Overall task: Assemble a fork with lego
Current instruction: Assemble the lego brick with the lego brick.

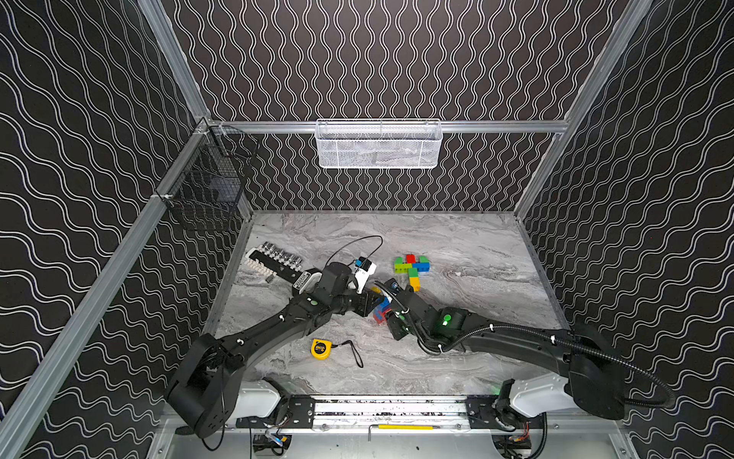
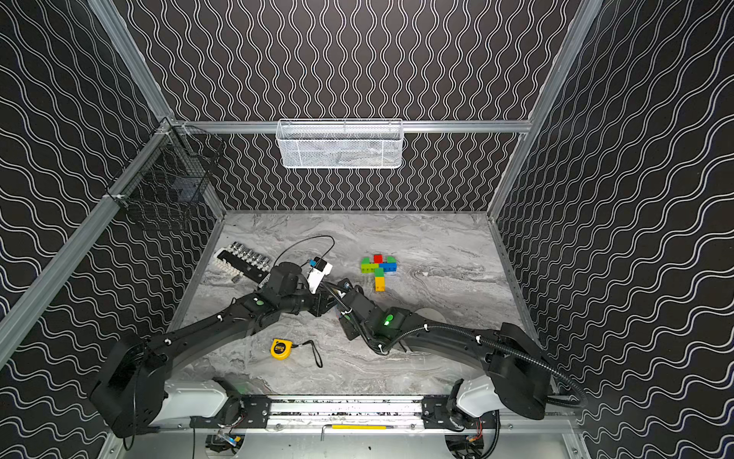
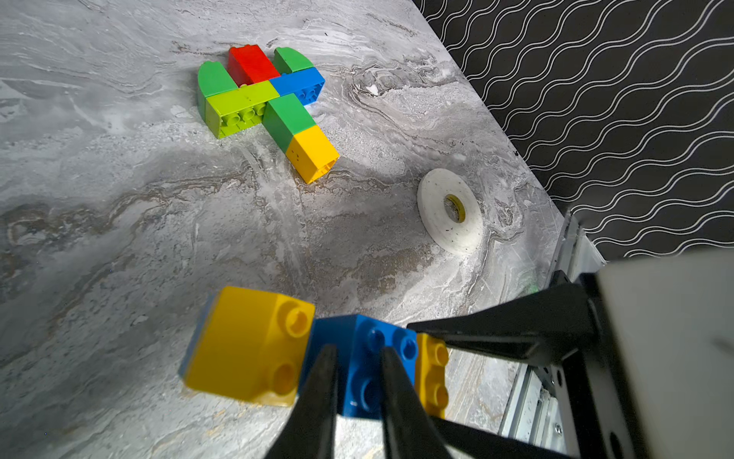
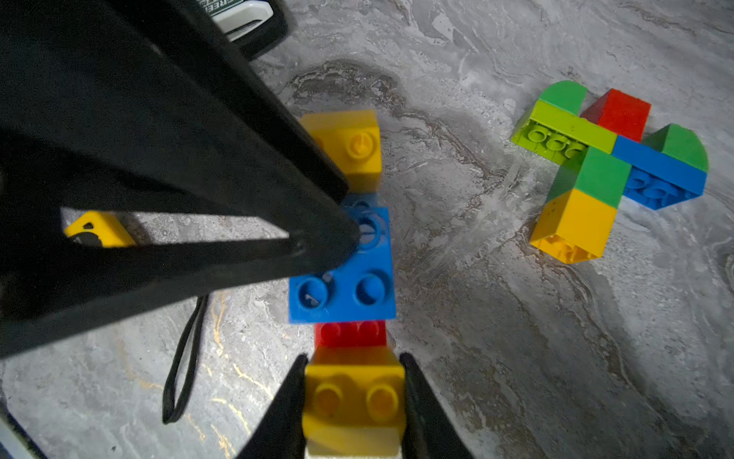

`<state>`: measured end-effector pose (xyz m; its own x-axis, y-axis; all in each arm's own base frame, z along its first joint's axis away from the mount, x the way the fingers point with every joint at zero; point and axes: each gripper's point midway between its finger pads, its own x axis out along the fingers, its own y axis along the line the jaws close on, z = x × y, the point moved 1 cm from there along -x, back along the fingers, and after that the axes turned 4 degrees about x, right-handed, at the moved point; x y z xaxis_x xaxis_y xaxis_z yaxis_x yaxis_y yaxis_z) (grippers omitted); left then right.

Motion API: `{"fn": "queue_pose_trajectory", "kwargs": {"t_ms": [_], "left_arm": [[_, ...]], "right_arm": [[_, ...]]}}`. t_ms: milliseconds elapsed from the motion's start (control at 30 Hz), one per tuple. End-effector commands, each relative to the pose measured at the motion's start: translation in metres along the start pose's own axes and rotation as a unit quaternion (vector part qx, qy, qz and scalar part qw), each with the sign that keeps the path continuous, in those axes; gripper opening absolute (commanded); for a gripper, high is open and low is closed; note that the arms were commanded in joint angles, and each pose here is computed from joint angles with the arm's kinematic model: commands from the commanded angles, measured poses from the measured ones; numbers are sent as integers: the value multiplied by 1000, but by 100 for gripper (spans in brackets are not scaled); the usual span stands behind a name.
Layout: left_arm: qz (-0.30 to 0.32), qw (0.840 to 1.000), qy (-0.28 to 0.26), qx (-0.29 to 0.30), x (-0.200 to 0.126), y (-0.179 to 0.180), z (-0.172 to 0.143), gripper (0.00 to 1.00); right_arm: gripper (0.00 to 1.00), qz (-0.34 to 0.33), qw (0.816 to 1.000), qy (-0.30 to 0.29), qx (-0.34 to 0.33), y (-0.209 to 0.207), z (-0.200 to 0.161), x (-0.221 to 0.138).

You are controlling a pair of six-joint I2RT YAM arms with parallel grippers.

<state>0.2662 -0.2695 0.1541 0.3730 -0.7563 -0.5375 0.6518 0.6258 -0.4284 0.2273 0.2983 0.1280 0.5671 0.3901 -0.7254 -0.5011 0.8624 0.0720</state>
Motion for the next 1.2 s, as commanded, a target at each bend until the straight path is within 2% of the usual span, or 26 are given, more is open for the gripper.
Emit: {"fn": "queue_pose_trajectory", "kwargs": {"t_ms": [0,500,733,967,1167], "left_arm": [[5,1000,22,-2,1,3,-10,22],[13,1000,24,-9,1,7,-11,21],[19,999,26,-13,1,10,-12,21],[22,999,26,-17,1,12,-12,20],[19,999,27,-18,1,12,-13,20]], "right_arm": [[0,-9,999,44,12,-4,-20,2],[0,2,1000,17,8,-4,-18,-2],[0,5,1000,-21,9,-4,-8,-7],[0,20,996,-80,19,1,18,-21],[0,19,994,-103,24,-6,16,-29]]}}
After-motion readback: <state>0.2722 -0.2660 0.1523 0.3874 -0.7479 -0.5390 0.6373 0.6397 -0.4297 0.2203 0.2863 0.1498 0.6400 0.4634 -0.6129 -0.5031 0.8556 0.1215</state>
